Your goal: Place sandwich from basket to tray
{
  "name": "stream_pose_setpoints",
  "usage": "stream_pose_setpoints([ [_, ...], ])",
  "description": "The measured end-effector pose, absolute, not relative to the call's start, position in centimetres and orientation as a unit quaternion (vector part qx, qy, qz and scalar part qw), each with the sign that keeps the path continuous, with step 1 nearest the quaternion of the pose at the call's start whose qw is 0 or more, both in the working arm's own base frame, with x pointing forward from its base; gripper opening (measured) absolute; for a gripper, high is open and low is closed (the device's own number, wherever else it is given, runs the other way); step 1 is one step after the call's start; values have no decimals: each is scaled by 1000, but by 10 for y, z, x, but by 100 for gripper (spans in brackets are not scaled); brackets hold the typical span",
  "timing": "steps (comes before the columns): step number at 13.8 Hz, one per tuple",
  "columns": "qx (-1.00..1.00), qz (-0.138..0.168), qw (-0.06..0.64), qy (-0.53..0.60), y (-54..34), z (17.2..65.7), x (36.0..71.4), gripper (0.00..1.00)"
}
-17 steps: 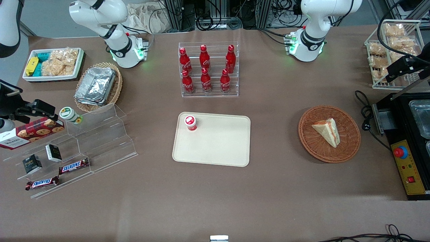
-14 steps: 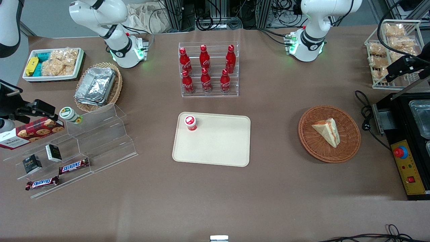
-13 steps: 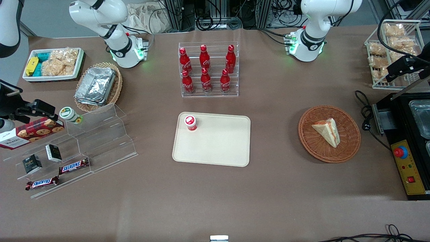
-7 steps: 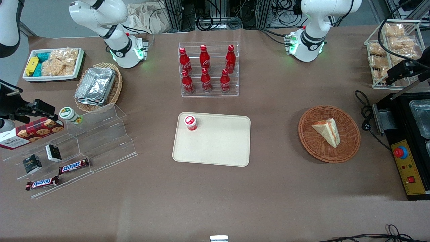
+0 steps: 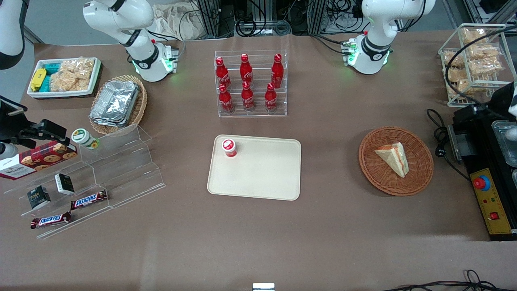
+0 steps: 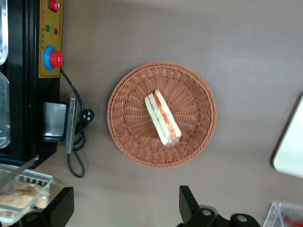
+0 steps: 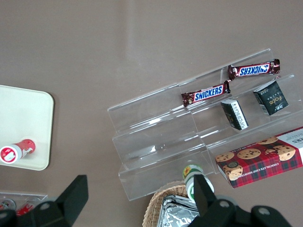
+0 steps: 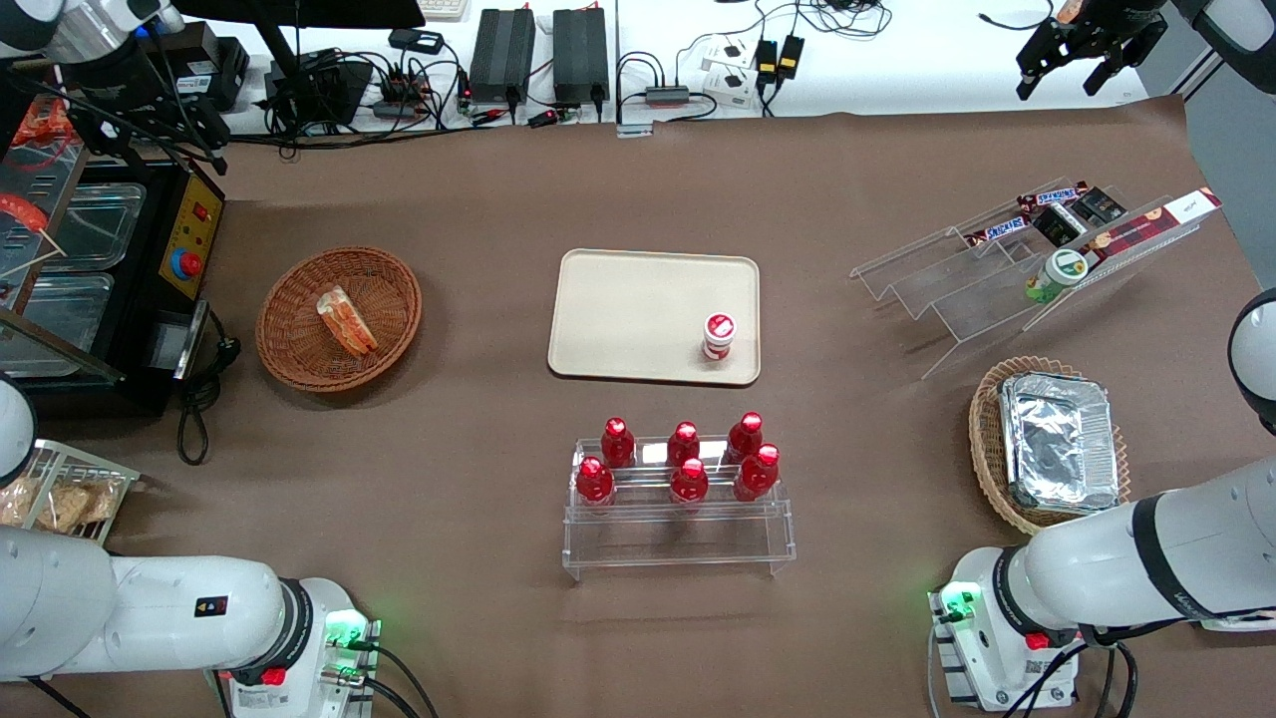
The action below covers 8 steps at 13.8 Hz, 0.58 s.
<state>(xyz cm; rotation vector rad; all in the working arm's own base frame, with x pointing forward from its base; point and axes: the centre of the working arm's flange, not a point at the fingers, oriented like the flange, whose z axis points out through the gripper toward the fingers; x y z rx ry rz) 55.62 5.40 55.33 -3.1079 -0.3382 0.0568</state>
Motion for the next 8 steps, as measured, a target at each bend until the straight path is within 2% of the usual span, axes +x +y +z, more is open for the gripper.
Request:
stream_pose_setpoints([
  [2,-988,17,8,-155,54,518,559,100],
  [8,-969,43,-10,-245,49,398,565,100],
])
